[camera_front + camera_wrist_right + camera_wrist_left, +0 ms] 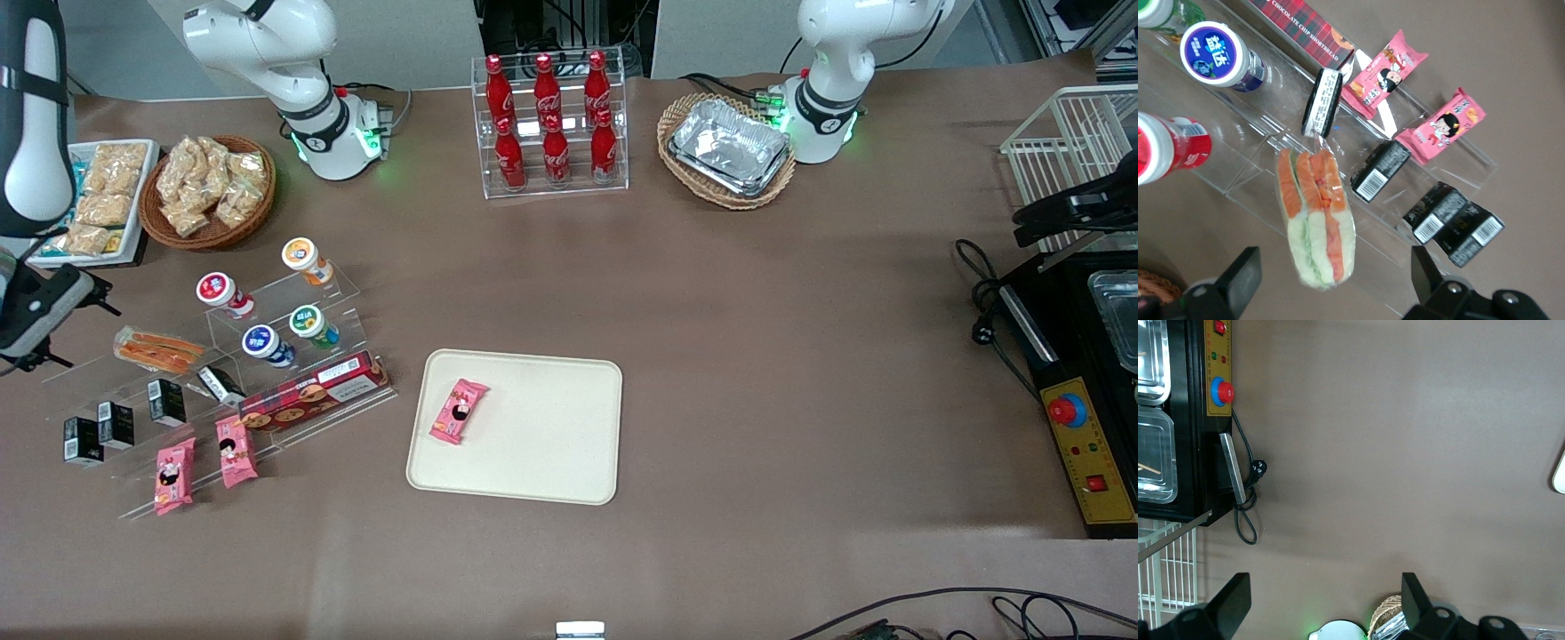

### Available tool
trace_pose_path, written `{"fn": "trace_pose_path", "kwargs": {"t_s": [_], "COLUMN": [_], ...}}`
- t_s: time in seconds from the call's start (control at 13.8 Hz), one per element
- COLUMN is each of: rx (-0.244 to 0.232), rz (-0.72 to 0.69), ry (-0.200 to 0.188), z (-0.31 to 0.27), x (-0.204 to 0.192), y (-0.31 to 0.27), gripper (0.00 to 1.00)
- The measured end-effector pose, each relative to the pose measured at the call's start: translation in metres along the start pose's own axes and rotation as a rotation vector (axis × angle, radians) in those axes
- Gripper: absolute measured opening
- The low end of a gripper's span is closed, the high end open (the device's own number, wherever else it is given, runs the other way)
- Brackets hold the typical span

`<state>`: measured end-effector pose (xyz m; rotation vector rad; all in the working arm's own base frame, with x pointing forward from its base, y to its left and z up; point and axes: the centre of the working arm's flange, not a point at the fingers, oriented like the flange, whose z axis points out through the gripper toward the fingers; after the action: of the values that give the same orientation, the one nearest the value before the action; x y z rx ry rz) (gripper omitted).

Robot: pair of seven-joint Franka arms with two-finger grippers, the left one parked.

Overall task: Place sandwich on tray
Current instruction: 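Lower the open right gripper onto the wrapped sandwich and close it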

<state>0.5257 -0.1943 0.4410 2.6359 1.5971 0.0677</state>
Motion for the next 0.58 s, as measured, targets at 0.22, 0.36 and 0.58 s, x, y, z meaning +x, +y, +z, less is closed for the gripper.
{"fn": "trace_pose_path", "kwargs": {"t_s": [0.22, 0.36, 0.58], "rx": [0.02, 0.019, 0.02], "rz": [0.002, -0.004, -0.007], "ry": [-0.01, -0.015, -0.017], "z": [0.029, 0.045, 0.057], "x": [0.013, 0.024, 0.031], "y": [0.003, 0.006, 0.008], "gripper": [1.0, 1.0, 1.0]}}
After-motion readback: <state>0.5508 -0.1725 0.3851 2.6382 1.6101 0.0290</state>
